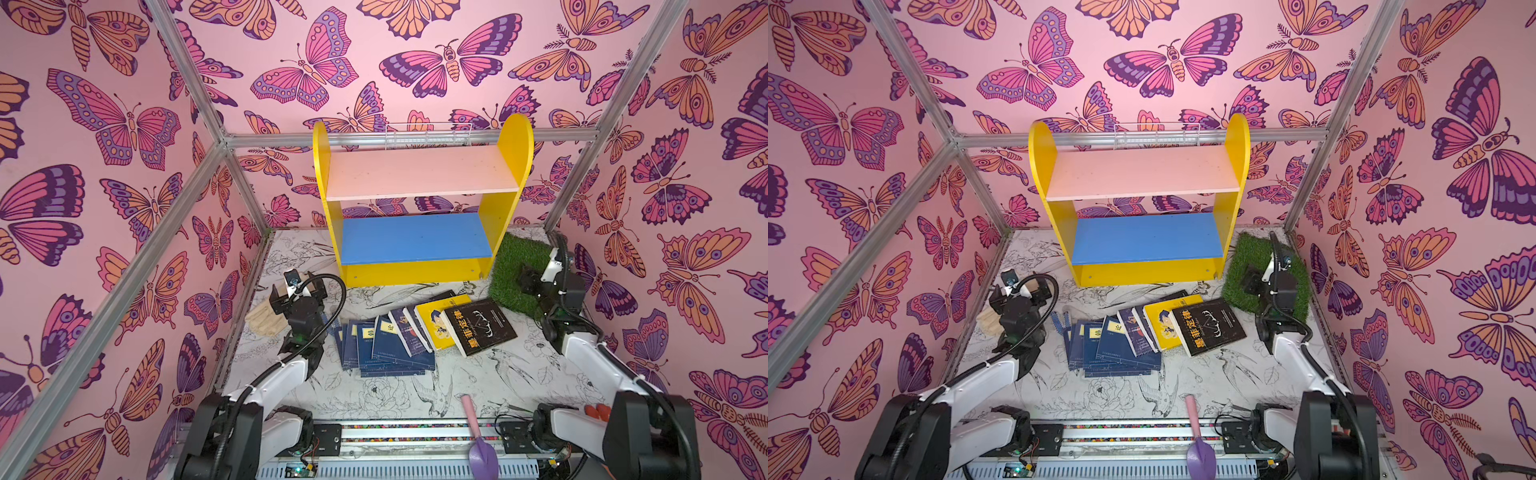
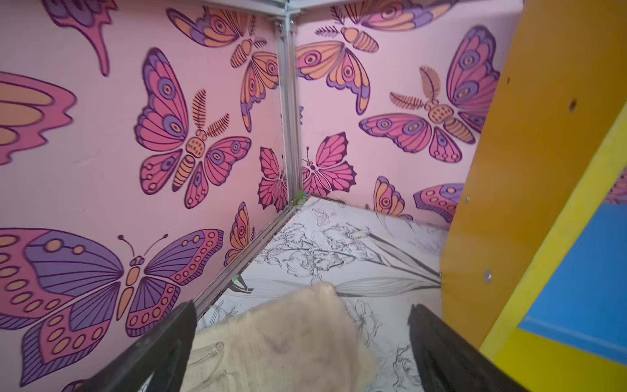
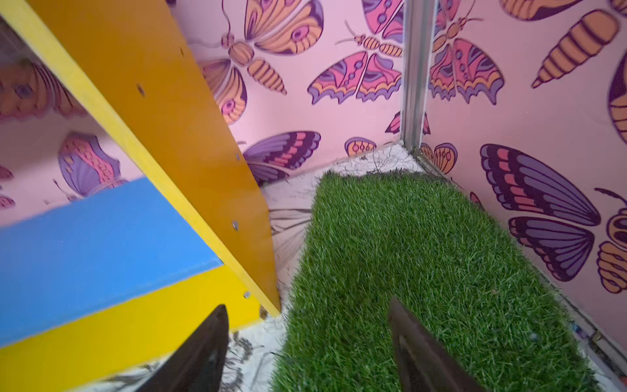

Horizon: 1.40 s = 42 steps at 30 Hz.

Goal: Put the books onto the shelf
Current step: 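Grasp the black book with the right gripper while the left arm approaches the books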

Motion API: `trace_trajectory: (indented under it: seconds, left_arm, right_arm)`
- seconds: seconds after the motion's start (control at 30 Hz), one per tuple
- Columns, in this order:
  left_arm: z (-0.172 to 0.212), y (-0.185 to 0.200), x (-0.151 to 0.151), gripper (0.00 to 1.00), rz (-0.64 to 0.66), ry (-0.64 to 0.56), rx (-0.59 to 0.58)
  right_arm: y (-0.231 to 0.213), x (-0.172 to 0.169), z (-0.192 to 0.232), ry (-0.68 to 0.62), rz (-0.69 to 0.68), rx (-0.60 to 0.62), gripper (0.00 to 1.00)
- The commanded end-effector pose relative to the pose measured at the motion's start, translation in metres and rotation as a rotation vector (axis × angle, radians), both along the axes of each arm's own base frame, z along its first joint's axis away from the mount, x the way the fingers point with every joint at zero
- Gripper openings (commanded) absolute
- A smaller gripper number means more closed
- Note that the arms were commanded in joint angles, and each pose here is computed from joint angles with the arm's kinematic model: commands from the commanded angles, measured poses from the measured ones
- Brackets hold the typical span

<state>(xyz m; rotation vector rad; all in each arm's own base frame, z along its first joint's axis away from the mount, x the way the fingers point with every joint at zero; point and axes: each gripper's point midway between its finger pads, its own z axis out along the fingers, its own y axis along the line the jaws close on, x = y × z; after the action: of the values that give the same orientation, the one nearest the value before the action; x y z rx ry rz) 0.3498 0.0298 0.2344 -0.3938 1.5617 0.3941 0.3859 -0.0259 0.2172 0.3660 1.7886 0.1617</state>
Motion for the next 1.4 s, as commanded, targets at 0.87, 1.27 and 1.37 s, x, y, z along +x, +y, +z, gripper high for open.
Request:
trace_trajectory:
  seconds: [0.87, 1.27, 1.37]
  left_arm:
    - [-0.087, -0.398, -0.053, 0.99, -1.165, 0.634, -0.046]
    - [-0.116, -0.447, -0.023, 0.88, -1.212, 0.708, -0.131]
    - [-0.126, -0.448, -0.018, 0.81, -1.186, 0.731, -0.14]
  right_arm:
    - [0.095, -0.19, -0.2, 0.767, -0.252, 1.042, 0.77]
    - [0.088, -0.196, -0.206, 0.715, -0.302, 1.087, 0.76]
    - [0.091, -0.19, -0.205, 0.692, -0.287, 1.122, 0.75]
